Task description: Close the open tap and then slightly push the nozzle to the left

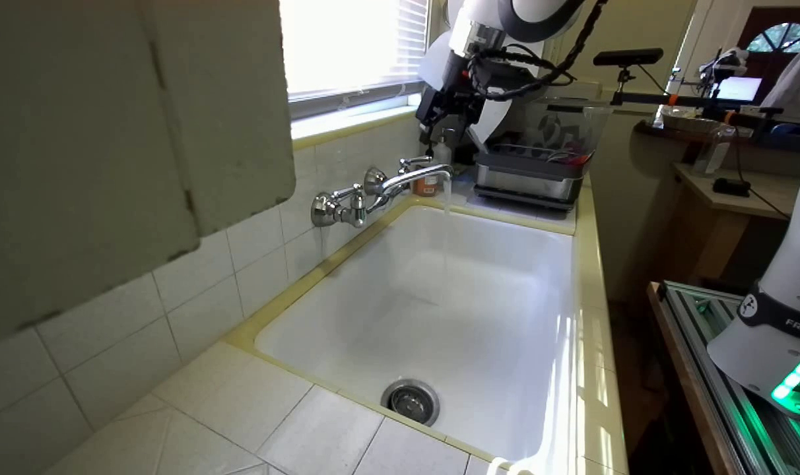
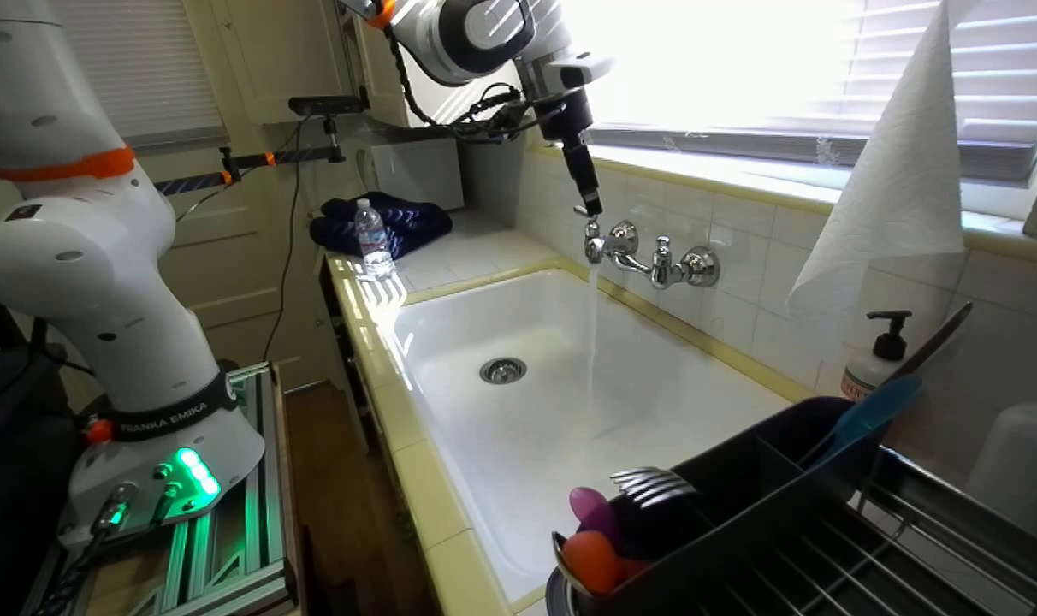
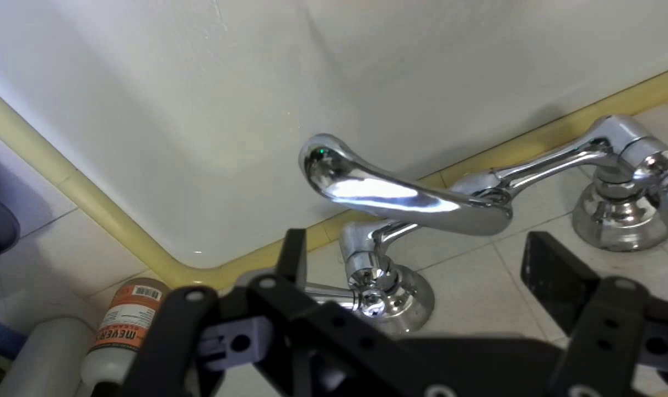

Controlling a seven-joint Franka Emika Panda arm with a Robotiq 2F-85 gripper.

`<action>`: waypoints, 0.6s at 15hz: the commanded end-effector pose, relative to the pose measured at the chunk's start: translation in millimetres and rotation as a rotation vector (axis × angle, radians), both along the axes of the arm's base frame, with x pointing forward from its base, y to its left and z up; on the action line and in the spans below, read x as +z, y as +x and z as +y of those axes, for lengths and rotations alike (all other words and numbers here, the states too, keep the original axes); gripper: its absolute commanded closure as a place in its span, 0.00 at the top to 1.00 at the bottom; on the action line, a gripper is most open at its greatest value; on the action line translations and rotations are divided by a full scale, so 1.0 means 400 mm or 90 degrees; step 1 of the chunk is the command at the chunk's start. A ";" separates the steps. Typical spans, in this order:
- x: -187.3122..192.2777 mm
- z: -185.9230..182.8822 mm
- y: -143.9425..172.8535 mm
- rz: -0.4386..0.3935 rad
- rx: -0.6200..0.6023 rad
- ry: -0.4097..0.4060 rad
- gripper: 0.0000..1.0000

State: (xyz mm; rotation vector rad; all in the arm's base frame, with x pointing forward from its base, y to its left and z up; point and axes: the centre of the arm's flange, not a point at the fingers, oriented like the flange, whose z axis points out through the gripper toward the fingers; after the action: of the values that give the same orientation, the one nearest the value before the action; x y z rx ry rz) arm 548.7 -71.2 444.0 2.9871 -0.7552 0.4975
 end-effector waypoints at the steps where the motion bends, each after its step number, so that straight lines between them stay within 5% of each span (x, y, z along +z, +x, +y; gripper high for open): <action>1: -0.028 -0.036 0.041 0.001 -0.032 -0.011 1.00; 9: -0.062 -0.118 0.052 0.019 -0.064 -0.009 1.00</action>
State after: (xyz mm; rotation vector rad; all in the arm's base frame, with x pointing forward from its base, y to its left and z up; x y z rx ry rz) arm 563.9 -110.4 423.9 2.9442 -0.8585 0.4536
